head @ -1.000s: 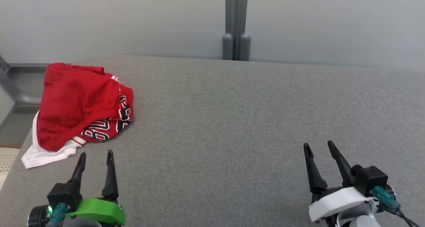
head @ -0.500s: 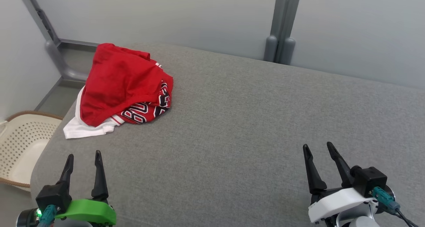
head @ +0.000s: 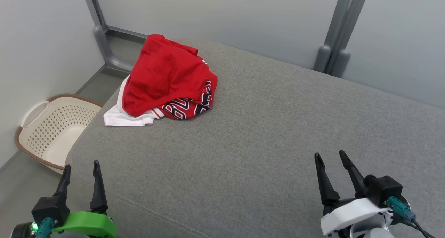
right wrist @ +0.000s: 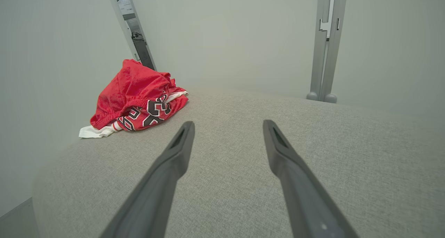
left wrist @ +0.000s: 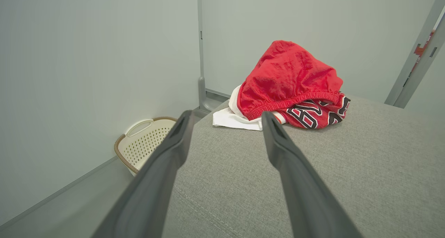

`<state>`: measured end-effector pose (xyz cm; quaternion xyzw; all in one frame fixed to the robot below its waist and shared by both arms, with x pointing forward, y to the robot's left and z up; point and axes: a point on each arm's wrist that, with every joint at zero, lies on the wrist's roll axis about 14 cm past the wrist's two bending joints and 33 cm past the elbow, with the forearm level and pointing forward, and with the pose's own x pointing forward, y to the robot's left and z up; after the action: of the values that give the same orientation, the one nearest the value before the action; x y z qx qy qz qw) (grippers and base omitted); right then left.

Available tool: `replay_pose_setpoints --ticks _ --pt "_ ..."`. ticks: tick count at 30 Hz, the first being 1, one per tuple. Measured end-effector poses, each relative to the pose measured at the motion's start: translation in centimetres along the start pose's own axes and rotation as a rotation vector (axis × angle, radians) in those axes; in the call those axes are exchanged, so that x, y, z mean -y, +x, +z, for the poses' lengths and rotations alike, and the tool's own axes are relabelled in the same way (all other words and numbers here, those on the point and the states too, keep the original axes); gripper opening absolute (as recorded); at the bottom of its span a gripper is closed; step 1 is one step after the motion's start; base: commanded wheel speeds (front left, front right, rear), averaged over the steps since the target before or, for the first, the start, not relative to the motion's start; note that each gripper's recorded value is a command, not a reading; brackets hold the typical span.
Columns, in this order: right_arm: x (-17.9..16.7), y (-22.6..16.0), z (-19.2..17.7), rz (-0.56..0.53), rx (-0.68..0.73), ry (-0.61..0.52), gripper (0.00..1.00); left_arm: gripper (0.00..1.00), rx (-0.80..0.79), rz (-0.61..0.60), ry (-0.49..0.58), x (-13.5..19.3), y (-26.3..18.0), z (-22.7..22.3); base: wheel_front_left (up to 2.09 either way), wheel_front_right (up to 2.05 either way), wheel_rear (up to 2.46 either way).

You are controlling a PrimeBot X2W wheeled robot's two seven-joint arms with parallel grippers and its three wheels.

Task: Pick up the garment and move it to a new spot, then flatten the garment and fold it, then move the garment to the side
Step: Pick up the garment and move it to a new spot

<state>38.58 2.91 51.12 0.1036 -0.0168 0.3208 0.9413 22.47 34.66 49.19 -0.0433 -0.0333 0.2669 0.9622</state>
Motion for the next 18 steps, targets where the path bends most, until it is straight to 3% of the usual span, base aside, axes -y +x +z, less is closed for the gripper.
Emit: replay_pose_setpoints --ticks 18 --pt "-0.5 0.8 -0.6 0.024 -0.013 0.002 1.00 1.00 0.008 0.024 0.010 -0.7 0.5 0.5 0.00 0.00 0.00"
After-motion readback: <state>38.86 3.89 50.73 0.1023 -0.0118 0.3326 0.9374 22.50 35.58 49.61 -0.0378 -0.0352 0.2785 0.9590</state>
